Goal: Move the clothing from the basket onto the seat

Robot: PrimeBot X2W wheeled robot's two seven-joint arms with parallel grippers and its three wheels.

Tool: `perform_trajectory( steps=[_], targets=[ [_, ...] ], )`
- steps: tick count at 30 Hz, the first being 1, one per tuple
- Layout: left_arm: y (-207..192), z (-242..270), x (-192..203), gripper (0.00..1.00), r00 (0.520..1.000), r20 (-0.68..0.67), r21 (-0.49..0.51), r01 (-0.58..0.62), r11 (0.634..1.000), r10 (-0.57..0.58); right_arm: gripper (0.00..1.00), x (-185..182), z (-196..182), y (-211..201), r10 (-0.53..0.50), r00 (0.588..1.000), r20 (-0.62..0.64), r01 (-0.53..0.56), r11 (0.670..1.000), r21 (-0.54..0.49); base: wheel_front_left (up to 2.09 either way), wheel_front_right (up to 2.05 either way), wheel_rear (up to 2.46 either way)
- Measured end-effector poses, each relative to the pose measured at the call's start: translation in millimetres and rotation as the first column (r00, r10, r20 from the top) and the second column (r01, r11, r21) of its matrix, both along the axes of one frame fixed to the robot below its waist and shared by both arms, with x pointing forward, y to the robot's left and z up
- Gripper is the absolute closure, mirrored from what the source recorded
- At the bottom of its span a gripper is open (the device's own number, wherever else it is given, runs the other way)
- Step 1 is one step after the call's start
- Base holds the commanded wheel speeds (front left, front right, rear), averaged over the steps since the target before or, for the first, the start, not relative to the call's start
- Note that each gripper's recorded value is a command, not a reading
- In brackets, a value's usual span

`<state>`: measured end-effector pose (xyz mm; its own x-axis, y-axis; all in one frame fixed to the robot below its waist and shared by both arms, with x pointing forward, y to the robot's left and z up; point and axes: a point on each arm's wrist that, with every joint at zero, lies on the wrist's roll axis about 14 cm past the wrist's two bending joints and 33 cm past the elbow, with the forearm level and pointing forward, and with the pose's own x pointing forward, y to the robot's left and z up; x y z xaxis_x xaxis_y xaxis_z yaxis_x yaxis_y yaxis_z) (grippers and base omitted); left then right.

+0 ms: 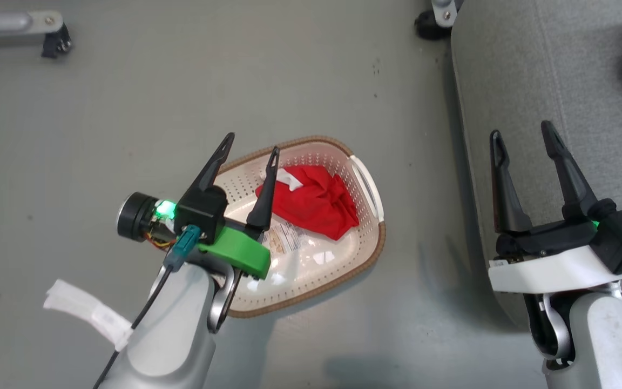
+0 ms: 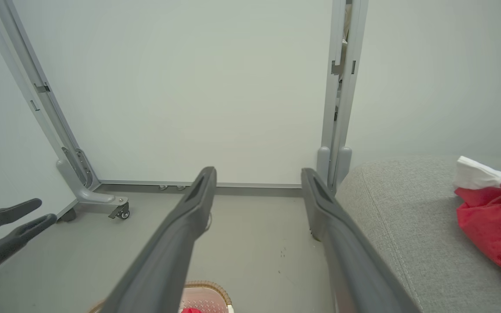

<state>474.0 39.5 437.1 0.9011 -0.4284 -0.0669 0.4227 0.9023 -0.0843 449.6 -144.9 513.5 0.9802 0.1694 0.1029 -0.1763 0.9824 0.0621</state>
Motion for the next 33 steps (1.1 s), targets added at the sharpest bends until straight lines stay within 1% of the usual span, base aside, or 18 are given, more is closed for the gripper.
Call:
perform_trajectory(
  steps=[6,9,14,19,25,29,33],
  targets=[
    [-32,-64,15,0.00,0.983,-0.144,0.039,0.116,0.992,-0.110,0.00,23,-25,-4,-0.010,1.000,-0.019,0.010,1.000,-0.008,0.00,0.00,0.00],
    [-46,-104,15,0.00,0.958,-0.231,0.070,0.189,0.980,-0.168,0.00,33,-42,-3,-0.006,0.999,-0.037,0.006,1.000,-0.004,0.00,0.00,0.00],
    [-60,-161,15,0.00,0.908,-0.348,0.108,0.285,0.952,-0.232,0.00,45,-73,0,0.005,0.997,-0.076,-0.004,1.000,0.009,0.00,0.00,0.00],
    [-62,-225,6,0.00,0.835,-0.490,0.143,0.361,0.921,-0.252,0.00,51,-105,-2,0.005,0.993,-0.122,-0.004,1.000,0.015,0.00,0.00,0.00],
    [-63,-282,-2,0.00,0.764,-0.595,0.162,0.420,0.893,-0.251,0.00,52,-136,-10,-0.013,0.983,-0.183,0.019,0.999,0.030,0.00,0.00,0.00],
    [-57,-313,-2,0.00,0.732,-0.638,0.181,0.445,0.877,-0.240,0.00,50,-152,-17,-0.027,0.975,-0.219,0.035,0.999,0.032,0.00,0.00,0.00],
    [-52,-340,2,0.00,0.716,-0.663,0.201,0.450,0.870,-0.217,0.00,50,-161,-22,-0.036,0.970,-0.240,0.046,0.998,0.037,0.00,0.00,0.00]
  ],
)
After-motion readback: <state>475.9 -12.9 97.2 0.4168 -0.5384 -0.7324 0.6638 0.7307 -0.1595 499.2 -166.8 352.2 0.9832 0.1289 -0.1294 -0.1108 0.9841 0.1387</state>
